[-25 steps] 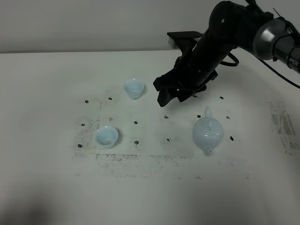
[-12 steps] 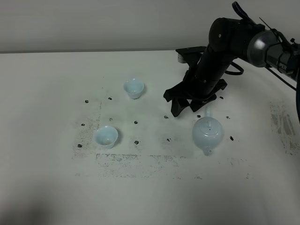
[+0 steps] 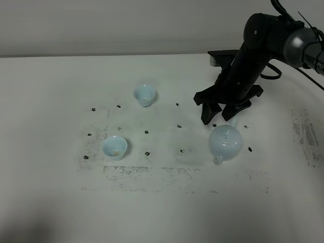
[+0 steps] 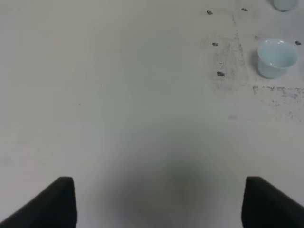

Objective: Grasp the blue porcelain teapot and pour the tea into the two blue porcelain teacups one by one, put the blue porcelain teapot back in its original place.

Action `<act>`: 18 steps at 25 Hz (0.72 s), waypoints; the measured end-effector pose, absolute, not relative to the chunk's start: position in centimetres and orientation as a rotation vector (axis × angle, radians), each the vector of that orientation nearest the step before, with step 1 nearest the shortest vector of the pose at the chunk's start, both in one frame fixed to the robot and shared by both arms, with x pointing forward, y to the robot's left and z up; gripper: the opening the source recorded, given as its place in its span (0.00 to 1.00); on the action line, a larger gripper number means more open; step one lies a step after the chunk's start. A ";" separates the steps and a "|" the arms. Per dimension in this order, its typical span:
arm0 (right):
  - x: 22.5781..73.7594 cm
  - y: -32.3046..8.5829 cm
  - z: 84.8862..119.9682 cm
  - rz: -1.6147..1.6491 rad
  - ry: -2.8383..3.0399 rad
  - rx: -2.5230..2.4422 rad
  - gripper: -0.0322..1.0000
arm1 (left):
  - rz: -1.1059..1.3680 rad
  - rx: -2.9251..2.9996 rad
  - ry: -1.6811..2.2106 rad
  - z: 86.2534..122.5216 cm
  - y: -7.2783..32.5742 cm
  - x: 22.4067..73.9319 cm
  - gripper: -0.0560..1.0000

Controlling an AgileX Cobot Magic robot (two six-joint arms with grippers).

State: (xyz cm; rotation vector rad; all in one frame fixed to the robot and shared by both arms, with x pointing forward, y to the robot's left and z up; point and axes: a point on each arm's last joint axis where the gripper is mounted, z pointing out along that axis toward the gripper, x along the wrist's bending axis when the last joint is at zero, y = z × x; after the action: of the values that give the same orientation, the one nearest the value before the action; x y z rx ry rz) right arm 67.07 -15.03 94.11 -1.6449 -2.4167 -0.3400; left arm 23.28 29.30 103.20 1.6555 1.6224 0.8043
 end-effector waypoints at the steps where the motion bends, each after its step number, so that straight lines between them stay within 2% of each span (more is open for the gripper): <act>1: 67.1 -15.3 94.1 -0.338 -2.411 -1.651 0.55 | 0.804 1.655 1.622 103.2 29.3 23.3 0.70; 18: 67.7 -17.9 94.0 -0.306 -2.395 -1.693 0.55 | 0.804 1.655 1.623 103.2 29.3 23.3 0.70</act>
State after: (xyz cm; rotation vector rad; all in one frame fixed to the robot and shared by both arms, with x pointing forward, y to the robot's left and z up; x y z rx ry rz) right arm 67.72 -17.90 94.00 -1.6929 -2.3947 -0.3065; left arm 23.28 29.30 103.20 1.6546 1.6230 0.8038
